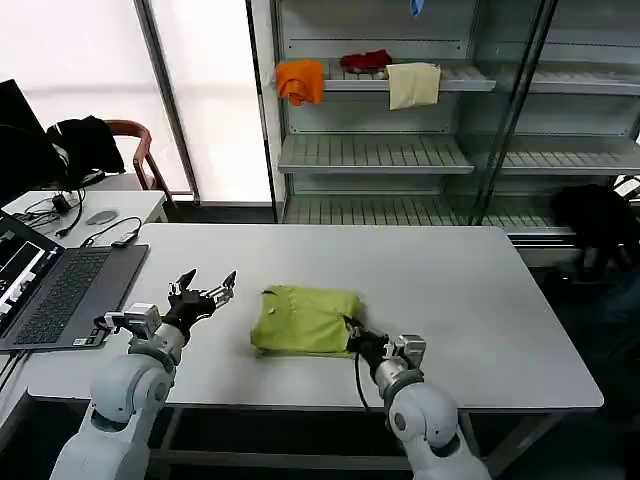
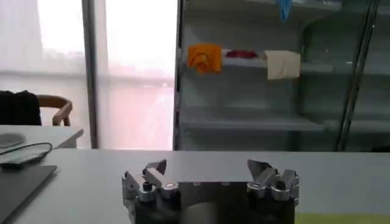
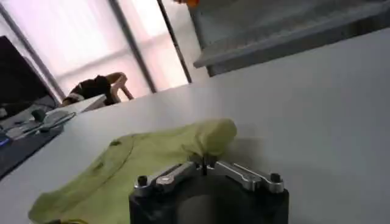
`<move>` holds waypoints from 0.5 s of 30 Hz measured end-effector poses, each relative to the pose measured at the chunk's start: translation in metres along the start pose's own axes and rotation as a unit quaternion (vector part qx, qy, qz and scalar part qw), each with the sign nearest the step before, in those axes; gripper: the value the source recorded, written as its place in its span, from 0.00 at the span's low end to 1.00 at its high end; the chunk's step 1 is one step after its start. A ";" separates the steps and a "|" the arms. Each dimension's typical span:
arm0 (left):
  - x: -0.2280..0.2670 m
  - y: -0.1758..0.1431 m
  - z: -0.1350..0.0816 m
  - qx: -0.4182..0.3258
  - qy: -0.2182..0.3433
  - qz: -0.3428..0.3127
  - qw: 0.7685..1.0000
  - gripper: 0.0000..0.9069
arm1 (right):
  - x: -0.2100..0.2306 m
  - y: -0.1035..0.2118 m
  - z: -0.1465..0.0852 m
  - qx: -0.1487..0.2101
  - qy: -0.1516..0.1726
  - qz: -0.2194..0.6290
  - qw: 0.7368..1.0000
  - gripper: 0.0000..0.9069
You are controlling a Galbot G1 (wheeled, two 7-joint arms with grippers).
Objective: Fold and organize the clothes.
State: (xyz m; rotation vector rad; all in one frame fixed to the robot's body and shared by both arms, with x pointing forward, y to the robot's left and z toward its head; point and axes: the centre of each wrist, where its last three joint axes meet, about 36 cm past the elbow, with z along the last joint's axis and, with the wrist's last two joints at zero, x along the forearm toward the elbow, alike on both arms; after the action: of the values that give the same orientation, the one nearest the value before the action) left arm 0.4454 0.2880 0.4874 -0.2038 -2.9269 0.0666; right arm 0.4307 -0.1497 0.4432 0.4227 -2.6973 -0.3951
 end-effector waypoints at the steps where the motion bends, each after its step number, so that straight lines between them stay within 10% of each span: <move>1: 0.000 0.000 0.000 0.000 0.000 0.000 1.000 1.00 | -0.001 -0.003 -0.004 0.005 -0.003 0.002 1.000 0.00; 13: -0.002 0.000 0.001 0.001 0.001 -0.002 1.000 1.00 | -0.006 -0.034 -0.020 0.053 -0.010 0.025 0.998 0.00; 15: -0.002 0.000 0.001 0.001 0.001 -0.001 1.000 1.00 | -0.007 -0.037 -0.020 0.059 -0.010 0.029 0.998 1.00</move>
State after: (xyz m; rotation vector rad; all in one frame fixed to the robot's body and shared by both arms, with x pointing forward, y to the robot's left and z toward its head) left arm 0.4472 0.2872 0.4862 -0.2014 -2.9257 0.0694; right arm 0.4537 -0.1857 0.4463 0.3742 -2.7545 -0.2270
